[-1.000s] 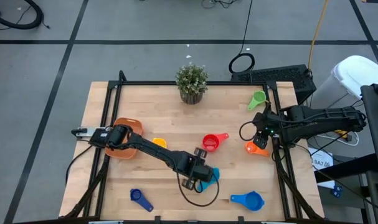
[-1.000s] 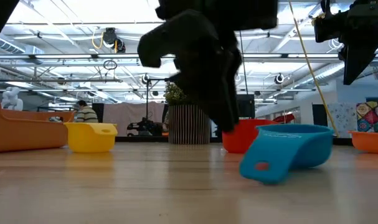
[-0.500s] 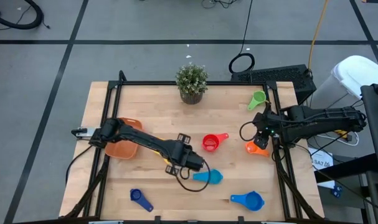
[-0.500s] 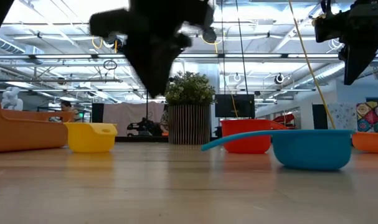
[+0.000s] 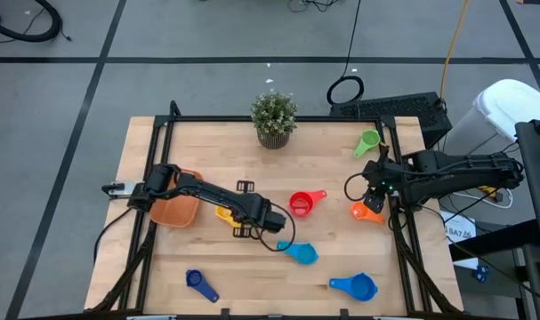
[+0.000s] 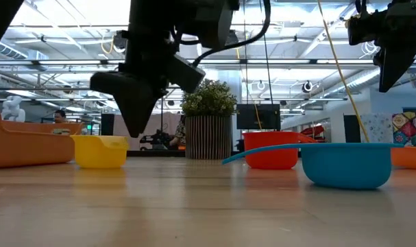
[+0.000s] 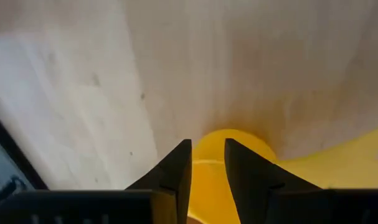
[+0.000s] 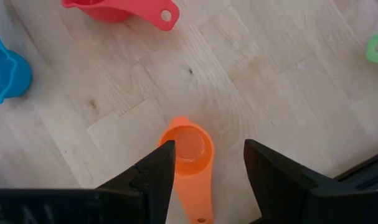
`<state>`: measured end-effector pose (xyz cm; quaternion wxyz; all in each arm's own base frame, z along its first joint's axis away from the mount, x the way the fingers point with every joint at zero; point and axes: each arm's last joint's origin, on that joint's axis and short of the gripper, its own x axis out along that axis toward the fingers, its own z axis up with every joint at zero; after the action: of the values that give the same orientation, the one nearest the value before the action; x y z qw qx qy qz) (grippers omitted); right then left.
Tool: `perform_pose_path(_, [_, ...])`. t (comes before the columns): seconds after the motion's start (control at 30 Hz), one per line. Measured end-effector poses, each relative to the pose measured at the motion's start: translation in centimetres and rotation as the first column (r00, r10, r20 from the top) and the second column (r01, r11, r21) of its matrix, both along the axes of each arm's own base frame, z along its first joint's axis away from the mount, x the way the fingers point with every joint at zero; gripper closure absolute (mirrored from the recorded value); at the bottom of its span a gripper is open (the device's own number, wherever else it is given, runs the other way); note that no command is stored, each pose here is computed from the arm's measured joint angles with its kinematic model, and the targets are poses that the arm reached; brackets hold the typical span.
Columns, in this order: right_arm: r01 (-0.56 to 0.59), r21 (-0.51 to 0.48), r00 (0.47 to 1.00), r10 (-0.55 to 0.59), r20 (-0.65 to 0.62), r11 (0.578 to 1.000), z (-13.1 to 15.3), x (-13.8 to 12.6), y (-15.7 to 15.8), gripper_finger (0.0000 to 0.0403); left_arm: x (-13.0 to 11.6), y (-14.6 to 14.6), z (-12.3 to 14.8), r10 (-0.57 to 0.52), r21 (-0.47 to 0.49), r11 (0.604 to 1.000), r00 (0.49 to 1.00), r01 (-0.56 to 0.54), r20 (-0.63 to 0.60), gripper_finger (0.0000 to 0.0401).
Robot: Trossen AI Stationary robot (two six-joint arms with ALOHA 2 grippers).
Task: Nest measuring cups in basket
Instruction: Stack the yellow measuring cup on top of the blue measuring cup
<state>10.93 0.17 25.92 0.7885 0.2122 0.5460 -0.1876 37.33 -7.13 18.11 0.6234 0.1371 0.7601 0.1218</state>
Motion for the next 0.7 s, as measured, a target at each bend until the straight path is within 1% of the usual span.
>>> perform_pose_path(0.1, [-0.001, 0.000, 1.000, 0.001, 0.000, 1.000, 0.0, 0.0, 0.0, 0.0220, -0.3, 0.3, 0.7, 0.075, 0.018, 0.997, 0.997, -0.076, 0.026, 0.0304])
perform_pose_path(0.17, [-0.005, -0.002, 1.000, 0.005, 0.000, 1.000, 0.0, 0.0, 0.0, 0.0220, -0.4, 0.5, 1.4, 0.137, 0.022, 0.990, 0.988, -0.138, 0.068, 0.0304])
perform_pose_path(0.3, [-0.018, -0.009, 1.000, 0.018, -0.001, 1.000, 0.0, 0.0, 0.0, 0.0220, -1.1, 0.6, 3.3, 0.265, 0.010, 0.963, 0.951, -0.270, 0.158, 0.0304])
perform_pose_path(0.4, [-0.027, -0.014, 1.000, 0.027, -0.002, 1.000, 0.0, 0.0, 0.0, 0.0220, -1.5, 0.6, 4.7, 0.391, -0.034, 0.919, 0.892, -0.394, 0.226, 0.0304])
perform_pose_path(0.53, [-0.042, -0.020, 0.999, 0.042, -0.003, 0.999, 0.0, 0.0, 0.0, 0.0220, -1.8, 0.6, 5.3, 0.553, -0.089, 0.829, 0.790, -0.551, 0.266, 0.0304])
perform_pose_path(0.6, [-0.049, -0.022, 0.999, 0.049, -0.002, 0.999, 0.0, 0.0, 0.0, 0.0220, -1.8, 0.5, 5.2, 0.587, -0.104, 0.807, 0.768, -0.581, 0.257, 0.0304])
perform_pose_path(0.7, [-0.066, -0.028, 0.998, 0.066, -0.001, 0.997, 0.0, -0.1, 0.0, 0.0220, -1.6, 0.2, 4.9, 0.612, -0.130, 0.789, 0.753, -0.600, 0.240, 0.0304])
